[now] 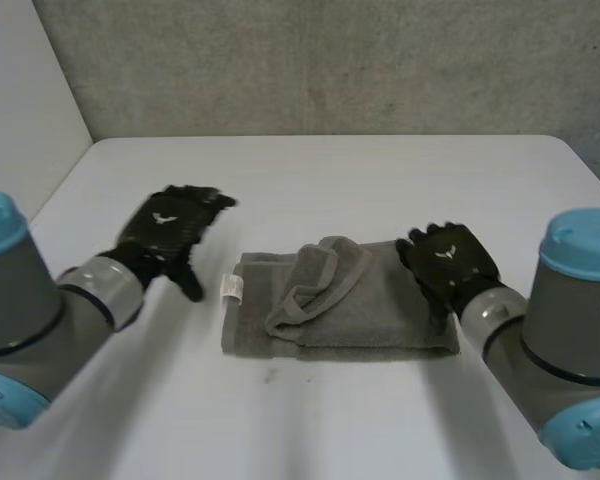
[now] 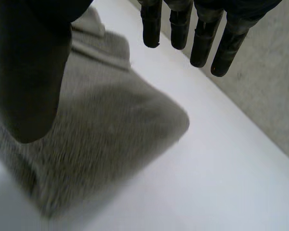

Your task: Fold the towel.

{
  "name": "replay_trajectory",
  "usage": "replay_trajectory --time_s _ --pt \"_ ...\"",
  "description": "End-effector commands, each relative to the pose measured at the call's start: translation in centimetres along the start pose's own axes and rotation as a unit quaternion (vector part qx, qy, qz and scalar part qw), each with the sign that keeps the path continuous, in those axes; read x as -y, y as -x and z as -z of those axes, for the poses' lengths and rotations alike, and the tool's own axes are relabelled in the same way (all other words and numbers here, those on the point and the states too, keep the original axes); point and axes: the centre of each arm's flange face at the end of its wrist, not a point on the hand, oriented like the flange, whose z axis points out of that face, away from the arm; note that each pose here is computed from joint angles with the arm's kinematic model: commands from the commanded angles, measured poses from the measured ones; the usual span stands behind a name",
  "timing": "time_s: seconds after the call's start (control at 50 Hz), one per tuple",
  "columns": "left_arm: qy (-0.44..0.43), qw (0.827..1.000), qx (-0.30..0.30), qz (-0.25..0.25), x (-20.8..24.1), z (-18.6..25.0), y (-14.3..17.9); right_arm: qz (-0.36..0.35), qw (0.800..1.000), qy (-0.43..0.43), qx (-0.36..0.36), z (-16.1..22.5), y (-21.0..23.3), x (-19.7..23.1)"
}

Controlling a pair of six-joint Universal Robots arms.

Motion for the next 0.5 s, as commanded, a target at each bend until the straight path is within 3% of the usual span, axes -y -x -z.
replay_trajectory --time_s 0.02,0.18,0.5 --pt "-0.031 0.995 -0.092 0.017 1.8 0.7 -6.7 -0.004 1.000 0.014 -0.001 0.0 -0.1 -1.7" --pt "-0.039 0.987 -0.151 0.024 1.8 -1.3 -12.1 -0.003 1.000 0.019 0.003 0.1 0.3 -2.1" --pt "0.013 0.993 -0.118 0.023 -2.2 -6.5 -12.7 0.002 1.000 0.029 0.012 0.0 1.0 -2.9"
